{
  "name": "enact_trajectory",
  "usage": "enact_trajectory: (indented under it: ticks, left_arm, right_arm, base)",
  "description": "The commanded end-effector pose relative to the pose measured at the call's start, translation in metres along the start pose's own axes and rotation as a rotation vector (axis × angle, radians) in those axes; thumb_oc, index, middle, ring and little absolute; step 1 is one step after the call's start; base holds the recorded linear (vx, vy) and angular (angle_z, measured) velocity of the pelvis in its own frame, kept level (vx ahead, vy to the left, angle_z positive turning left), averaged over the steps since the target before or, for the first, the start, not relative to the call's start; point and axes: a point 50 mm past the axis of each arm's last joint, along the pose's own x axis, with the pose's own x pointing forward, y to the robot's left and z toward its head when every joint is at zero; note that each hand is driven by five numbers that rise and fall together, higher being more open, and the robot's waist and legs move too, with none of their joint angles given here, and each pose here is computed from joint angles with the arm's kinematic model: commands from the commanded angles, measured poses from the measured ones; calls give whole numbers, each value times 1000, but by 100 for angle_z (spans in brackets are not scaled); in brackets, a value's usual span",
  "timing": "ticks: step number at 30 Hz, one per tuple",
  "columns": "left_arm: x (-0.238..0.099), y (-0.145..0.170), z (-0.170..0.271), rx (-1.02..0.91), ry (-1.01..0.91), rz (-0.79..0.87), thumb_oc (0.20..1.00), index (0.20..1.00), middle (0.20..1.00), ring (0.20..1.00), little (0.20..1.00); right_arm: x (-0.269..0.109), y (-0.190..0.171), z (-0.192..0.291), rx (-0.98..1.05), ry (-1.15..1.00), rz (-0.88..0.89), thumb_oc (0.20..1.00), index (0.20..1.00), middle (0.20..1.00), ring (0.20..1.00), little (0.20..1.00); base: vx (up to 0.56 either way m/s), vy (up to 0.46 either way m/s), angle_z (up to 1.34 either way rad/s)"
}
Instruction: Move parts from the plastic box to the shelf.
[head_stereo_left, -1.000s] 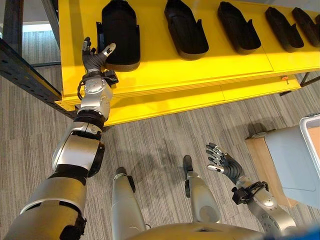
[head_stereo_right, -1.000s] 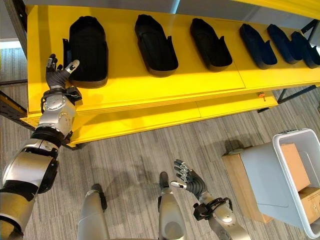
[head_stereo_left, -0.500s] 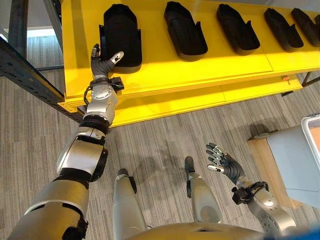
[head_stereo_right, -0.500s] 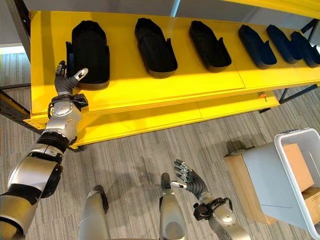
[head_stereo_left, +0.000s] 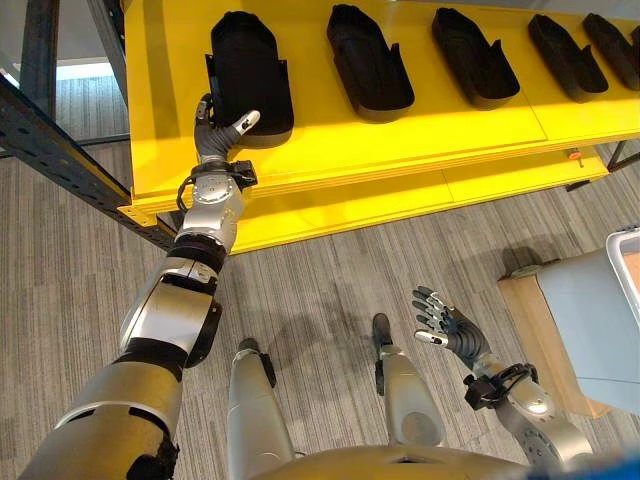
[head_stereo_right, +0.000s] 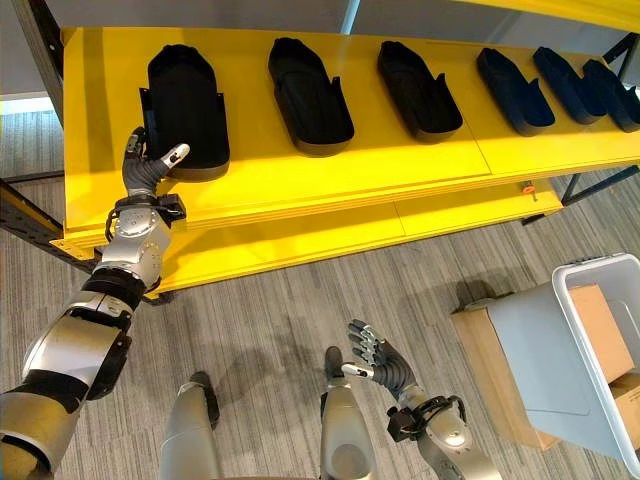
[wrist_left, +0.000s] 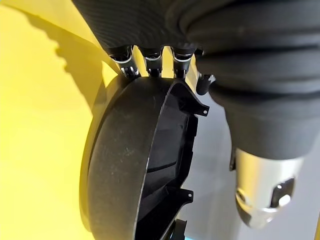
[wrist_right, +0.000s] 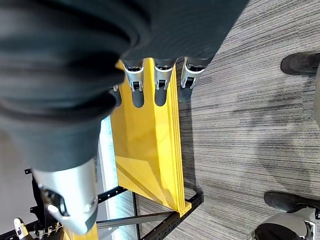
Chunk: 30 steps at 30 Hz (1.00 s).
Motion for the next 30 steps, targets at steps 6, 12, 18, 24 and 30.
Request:
enact_trajectory:
  ticks: [6, 12, 18, 24, 30]
  left_arm:
    - [-19, -13, -43, 50, 144, -81, 1000, 1000, 1000, 1000, 1000]
    - [-20, -15, -46, 52, 158, -83, 1000, 1000, 1000, 1000, 1000]
    - [-21, -10, -49, 32, 168, -66, 1000, 1000, 1000, 1000, 1000]
    - [-21, 8, -49, -13, 160, -20, 1000, 1000, 1000, 1000, 1000]
    - [-24, 37, -39, -110, 81, 52, 1000, 1000, 1000, 1000, 1000]
  right_arm:
    - [-5, -23, 28, -105, -63, -26, 1000, 1000, 1000, 1000, 1000]
    - [-6, -23, 27, -100, -61, -24, 1000, 1000, 1000, 1000, 1000]
    - [-6, -23, 27, -103, -58, -26, 1000, 1000, 1000, 1000, 1000]
    - [-8, -24, 26, -96, -62, -37, 1000, 1000, 1000, 1000, 1000]
    - [-10, -26, 25, -86, -73, -58, 1000, 1000, 1000, 1000, 1000]
  base:
    - [0, 0, 0]
    - [0, 0, 0]
    - [1, -1, -1]
    - [1, -1, -1]
    - [0, 0, 0]
